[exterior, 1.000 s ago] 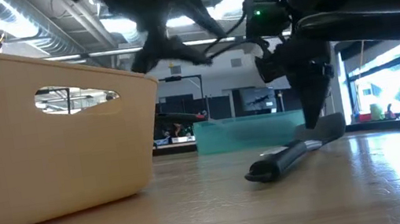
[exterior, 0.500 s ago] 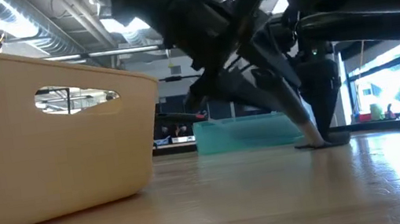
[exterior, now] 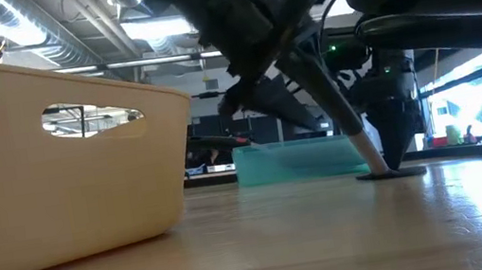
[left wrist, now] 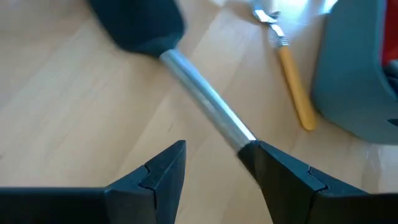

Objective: Pick & Place Kitchen Items
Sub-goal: Put the black spatula into the green bin

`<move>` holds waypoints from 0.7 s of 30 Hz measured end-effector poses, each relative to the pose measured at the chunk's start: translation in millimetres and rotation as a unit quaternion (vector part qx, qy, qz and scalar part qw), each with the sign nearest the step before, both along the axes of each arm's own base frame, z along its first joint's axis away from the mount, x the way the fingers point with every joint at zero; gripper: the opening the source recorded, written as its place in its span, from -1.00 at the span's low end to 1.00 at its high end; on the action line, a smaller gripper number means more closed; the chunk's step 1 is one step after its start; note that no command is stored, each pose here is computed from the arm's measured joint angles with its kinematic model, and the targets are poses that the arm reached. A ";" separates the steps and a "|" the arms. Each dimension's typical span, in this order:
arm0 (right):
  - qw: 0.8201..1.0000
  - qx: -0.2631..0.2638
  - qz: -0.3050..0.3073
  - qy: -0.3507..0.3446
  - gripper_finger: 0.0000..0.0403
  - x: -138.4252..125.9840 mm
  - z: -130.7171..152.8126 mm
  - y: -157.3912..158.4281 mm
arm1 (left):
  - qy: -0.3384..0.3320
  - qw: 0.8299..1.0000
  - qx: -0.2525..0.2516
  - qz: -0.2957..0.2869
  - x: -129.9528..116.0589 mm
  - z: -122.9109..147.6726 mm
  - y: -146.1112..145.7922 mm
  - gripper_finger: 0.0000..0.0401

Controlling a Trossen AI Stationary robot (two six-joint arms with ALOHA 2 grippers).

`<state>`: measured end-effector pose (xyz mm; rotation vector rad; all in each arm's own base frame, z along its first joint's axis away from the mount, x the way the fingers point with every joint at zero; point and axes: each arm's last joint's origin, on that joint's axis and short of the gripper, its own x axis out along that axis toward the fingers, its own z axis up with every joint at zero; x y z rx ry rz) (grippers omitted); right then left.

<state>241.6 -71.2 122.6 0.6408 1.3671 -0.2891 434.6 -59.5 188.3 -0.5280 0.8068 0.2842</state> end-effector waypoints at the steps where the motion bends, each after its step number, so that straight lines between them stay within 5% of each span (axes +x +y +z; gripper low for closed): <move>1: 1.000 0.002 -0.010 0.002 -1.00 0.0 0.0 0.0 | -0.002 1.000 0.006 -0.009 1.0 2.8 -1.4 -0.08; 10: 0.997 0.018 -0.080 0.017 -1.00 3.4 0.0 11.2 | 0.028 0.993 0.087 -0.072 1.4 27.2 -16.7 -0.08; 21: 0.991 0.028 -0.127 0.017 -1.00 9.7 -0.3 27.9 | 0.033 0.991 0.072 -0.112 -4.9 27.5 -43.7 -0.08</move>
